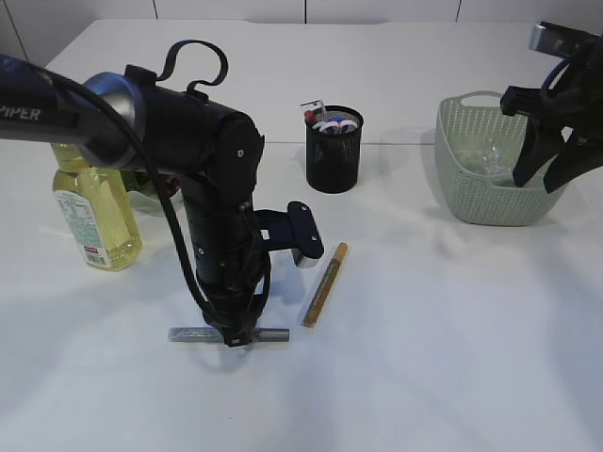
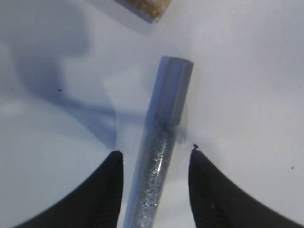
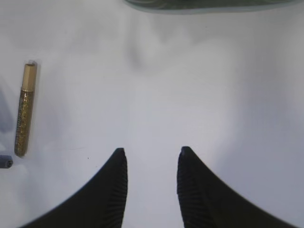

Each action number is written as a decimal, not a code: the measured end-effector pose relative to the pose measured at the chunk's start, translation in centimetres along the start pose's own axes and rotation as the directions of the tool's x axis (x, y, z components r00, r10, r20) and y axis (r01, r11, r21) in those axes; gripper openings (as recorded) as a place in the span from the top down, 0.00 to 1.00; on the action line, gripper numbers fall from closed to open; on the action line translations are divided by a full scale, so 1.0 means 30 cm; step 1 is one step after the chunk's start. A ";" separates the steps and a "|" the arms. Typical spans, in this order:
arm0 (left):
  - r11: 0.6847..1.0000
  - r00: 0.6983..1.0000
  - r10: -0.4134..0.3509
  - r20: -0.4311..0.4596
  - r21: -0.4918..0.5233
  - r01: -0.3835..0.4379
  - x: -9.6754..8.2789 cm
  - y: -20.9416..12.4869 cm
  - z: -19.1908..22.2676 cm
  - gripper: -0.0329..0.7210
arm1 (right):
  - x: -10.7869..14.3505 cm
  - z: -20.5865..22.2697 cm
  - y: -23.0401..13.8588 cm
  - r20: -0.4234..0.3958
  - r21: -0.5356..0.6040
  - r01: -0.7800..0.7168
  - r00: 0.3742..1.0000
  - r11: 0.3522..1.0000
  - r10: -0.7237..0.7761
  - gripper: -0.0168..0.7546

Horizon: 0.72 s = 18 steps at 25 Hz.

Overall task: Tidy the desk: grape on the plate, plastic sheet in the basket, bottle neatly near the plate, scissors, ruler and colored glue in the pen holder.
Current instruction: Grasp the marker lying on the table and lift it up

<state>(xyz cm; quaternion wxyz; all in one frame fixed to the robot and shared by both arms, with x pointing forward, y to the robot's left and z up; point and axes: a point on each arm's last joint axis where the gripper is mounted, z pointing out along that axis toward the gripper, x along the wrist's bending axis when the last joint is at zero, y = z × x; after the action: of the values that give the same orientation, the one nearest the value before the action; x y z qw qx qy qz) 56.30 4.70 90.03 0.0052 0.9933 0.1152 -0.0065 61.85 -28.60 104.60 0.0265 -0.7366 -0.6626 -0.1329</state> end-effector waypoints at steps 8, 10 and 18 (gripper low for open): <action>1.000 1.000 -0.003 0.005 -0.002 0.003 -0.001 0.001 0.002 0.54 | 0.000 0.000 0.000 0.000 0.000 0.000 1.000 1.000 0.000 0.60; 1.000 1.000 -0.006 0.009 -0.004 0.007 -0.002 0.002 0.005 0.54 | 0.000 0.000 0.000 0.000 0.000 0.000 1.000 1.000 0.000 0.60; 1.000 1.000 -0.010 0.015 -0.006 0.011 -0.003 0.003 0.009 0.54 | 0.000 0.000 0.000 0.000 0.000 0.002 1.000 1.000 -0.002 0.60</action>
<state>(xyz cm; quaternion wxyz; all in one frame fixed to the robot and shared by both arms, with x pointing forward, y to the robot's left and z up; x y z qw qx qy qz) 56.23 4.57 89.76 0.0091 0.9926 0.1204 -0.0137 61.85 -28.60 104.60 0.0263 -0.7361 -0.6632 -0.1329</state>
